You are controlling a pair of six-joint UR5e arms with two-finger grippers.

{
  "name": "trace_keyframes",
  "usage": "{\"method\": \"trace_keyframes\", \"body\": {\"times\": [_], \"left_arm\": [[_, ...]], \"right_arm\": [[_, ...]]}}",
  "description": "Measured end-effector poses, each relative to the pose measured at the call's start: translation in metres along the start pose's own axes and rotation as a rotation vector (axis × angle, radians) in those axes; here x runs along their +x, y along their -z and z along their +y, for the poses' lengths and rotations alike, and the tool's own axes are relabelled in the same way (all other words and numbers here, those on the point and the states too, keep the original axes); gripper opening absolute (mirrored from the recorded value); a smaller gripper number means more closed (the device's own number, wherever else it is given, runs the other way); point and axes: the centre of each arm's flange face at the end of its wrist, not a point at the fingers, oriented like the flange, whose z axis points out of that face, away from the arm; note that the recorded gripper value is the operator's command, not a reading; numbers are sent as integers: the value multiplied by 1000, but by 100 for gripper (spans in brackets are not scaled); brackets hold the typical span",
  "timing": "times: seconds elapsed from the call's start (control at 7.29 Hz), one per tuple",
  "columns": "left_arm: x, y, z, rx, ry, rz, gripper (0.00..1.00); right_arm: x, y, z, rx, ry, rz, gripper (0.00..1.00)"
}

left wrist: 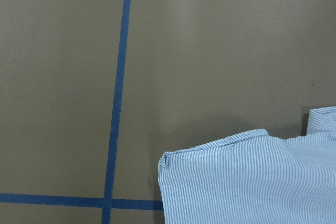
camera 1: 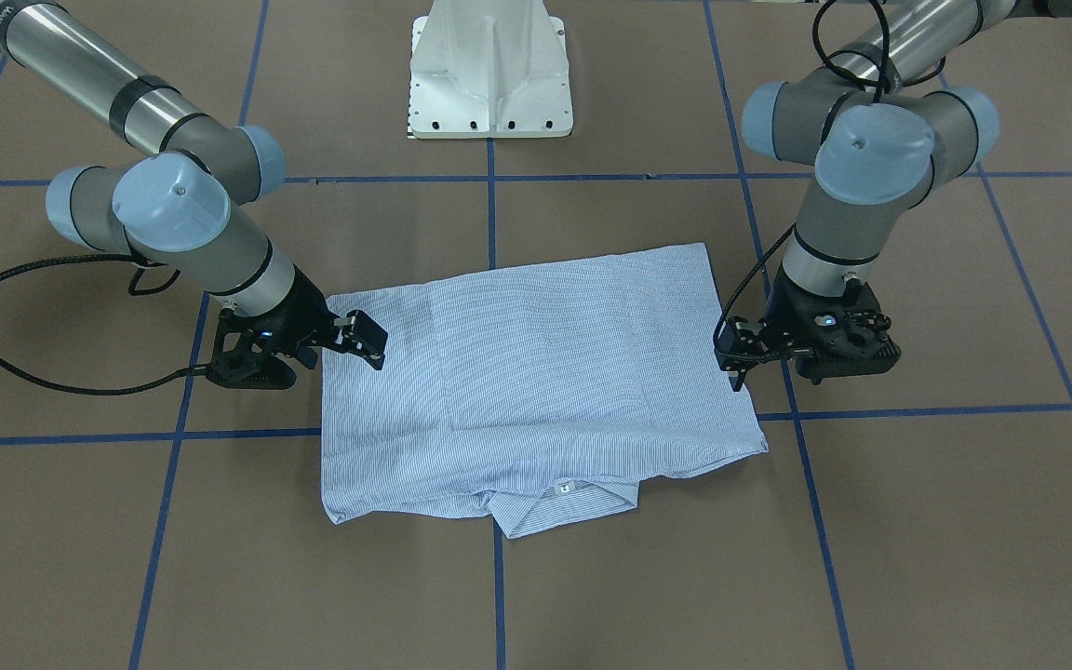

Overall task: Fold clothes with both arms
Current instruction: 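Move the right gripper down to the folded shirt's side edge and grasp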

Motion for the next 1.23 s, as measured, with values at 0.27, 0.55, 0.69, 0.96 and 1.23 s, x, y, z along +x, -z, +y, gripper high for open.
{"method": "trace_keyframes", "body": {"times": [0.27, 0.55, 0.69, 0.96, 1.23], "left_arm": [[3, 8, 0, 8, 0, 12, 100], [4, 10, 0, 11, 1, 15, 100], [4, 11, 0, 13, 1, 15, 100], [4, 15, 0, 18, 4, 20, 100], [4, 17, 0, 20, 7, 21, 100]], "right_arm": [[16, -2, 8, -12, -9, 17, 91], [22, -9, 17, -27, -13, 28, 86], [22, -13, 21, -34, -11, 32, 79], [21, -17, 26, -45, -9, 35, 56], [20, -18, 28, -52, -7, 33, 33]]}}
